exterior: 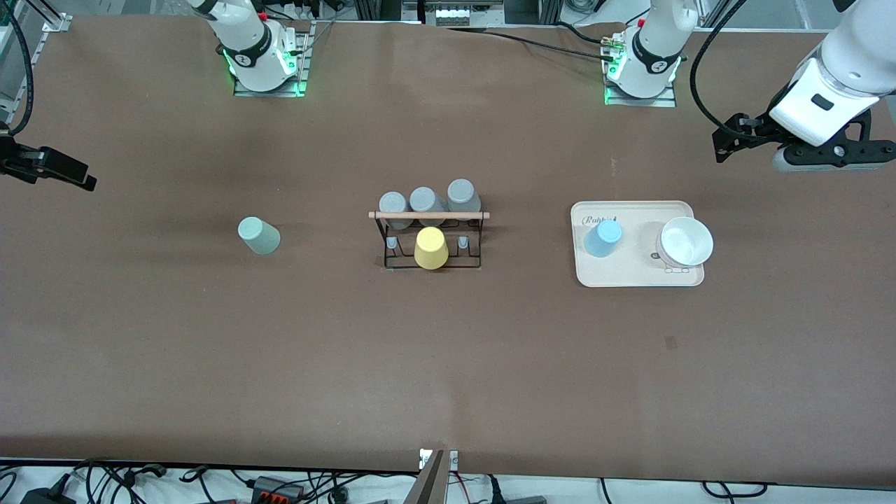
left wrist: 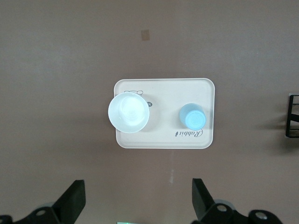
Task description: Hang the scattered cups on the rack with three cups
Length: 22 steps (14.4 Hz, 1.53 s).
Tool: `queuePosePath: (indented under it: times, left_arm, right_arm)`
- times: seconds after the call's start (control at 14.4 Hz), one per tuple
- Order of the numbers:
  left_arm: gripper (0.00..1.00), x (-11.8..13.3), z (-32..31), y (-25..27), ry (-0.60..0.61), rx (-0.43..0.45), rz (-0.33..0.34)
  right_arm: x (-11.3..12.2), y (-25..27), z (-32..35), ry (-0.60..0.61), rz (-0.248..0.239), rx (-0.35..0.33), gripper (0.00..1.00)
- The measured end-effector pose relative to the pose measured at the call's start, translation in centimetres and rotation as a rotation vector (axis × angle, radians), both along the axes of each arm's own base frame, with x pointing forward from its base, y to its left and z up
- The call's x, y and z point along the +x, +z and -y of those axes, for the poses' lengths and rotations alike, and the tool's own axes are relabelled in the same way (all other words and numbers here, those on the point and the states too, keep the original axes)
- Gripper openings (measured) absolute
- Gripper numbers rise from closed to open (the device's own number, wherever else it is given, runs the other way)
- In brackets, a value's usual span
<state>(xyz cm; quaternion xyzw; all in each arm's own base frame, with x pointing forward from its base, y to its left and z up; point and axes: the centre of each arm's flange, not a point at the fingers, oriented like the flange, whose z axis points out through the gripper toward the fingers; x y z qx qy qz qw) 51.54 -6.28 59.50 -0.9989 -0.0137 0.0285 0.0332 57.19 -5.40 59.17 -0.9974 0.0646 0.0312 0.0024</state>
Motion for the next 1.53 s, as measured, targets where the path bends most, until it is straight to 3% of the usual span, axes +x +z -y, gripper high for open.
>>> queuePosePath:
  times: [0.7, 0.91, 1.11, 1.18, 1.39, 1.53]
  left_arm:
    - [1.0, -0.1, 0.0, -0.1, 0.0, 0.001, -0.008]
    - [1.0, 0.5, 0.6, -2.8, -0.012, 0.0, -0.09]
    - [1.0, 2.6, 4.1, -10.3, -0.076, 0.005, -0.22]
    - [1.0, 3.6, 5.3, -12.9, -0.096, 0.002, -0.233]
    - [1.0, 6.2, 7.1, -19.3, -0.123, -0.028, -0.154]
    - [1.0, 6.2, 7.8, -23.0, -0.139, -0.049, -0.075]
  right_arm:
    - [0.0, 0.0, 0.0, 0.001, -0.003, 0.002, 1.0]
    - [-0.3, -0.5, 0.0, 0.001, -0.029, 0.004, 1.0]
    - [-0.3, -1.5, 0.0, 0.001, -0.062, 0.007, 1.0]
    - [-0.3, -2.0, -0.1, 0.004, -0.082, 0.009, 1.0]
    - [-0.1, -3.8, -1.5, 0.035, -0.146, 0.015, 1.0]
    - [-0.1, -4.8, -2.6, 0.054, -0.164, 0.016, 1.0]
